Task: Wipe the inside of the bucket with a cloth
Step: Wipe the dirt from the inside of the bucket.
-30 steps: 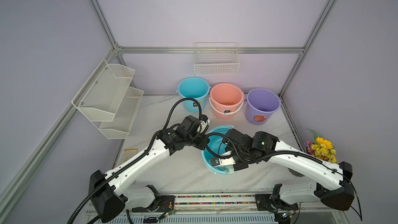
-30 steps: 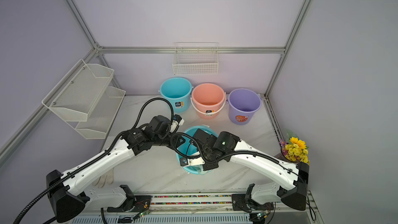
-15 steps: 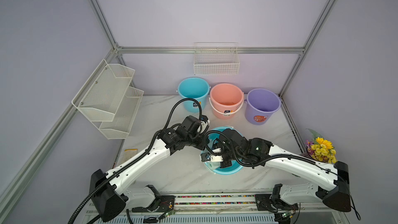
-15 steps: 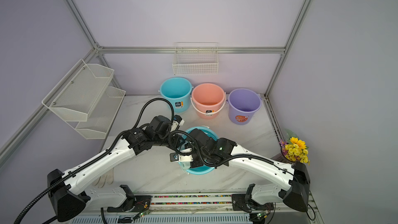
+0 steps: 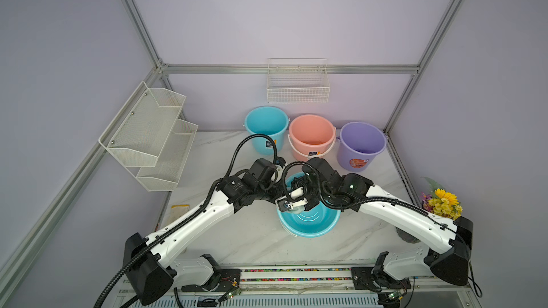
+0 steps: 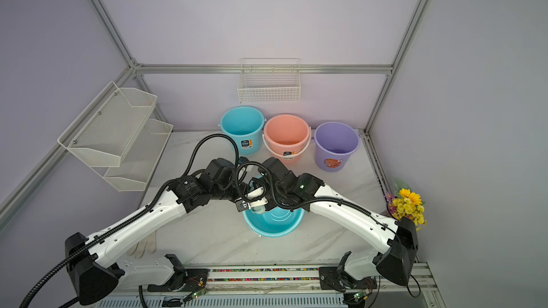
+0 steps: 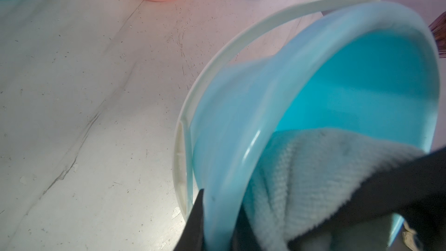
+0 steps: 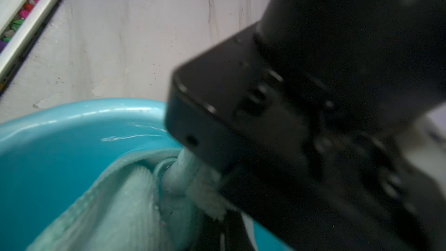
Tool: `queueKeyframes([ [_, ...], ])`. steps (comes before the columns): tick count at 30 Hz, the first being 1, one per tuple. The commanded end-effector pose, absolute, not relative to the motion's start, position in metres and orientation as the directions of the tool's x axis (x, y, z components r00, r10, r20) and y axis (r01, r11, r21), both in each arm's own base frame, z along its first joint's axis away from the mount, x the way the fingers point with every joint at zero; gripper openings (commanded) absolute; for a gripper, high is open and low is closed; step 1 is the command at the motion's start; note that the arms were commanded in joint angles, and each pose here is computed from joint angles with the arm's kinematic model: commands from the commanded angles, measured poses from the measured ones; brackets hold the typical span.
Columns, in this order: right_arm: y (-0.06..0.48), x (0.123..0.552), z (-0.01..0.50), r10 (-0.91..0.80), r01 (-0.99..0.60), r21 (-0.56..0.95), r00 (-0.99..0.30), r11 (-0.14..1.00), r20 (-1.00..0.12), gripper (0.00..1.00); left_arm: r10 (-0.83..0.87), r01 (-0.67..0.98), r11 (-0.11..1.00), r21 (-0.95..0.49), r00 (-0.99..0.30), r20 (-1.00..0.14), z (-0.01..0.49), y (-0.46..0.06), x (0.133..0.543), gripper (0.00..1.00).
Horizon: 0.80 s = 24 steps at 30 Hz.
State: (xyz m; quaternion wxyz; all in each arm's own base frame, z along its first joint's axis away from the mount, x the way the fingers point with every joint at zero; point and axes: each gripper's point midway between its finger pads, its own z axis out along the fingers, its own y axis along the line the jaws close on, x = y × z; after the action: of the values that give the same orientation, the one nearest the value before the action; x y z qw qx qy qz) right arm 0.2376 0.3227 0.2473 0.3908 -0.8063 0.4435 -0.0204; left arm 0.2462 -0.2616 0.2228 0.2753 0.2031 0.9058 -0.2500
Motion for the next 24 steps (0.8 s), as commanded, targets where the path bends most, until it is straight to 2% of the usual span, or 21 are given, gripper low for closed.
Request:
queueKeyframes([
  [1,0.315,0.266,0.252,-0.76,-0.594,-0.717,0.634,-0.364,-0.14,0.0,0.19,0.557,0.73,-0.396,-0.722,-0.665,0.26,-0.275,0.245,0.0],
  [10,0.28,0.302,0.265,-0.874,-0.498,-0.804,0.482,-0.325,0.055,0.0,0.187,0.551,0.737,-0.391,-0.722,-0.666,0.259,-0.272,0.243,0.0],
  [24,0.209,0.272,0.263,-0.928,-0.6,-0.726,0.342,-0.336,0.147,0.0,0.189,0.548,0.746,-0.379,-0.719,-0.669,0.259,-0.27,0.244,0.0],
])
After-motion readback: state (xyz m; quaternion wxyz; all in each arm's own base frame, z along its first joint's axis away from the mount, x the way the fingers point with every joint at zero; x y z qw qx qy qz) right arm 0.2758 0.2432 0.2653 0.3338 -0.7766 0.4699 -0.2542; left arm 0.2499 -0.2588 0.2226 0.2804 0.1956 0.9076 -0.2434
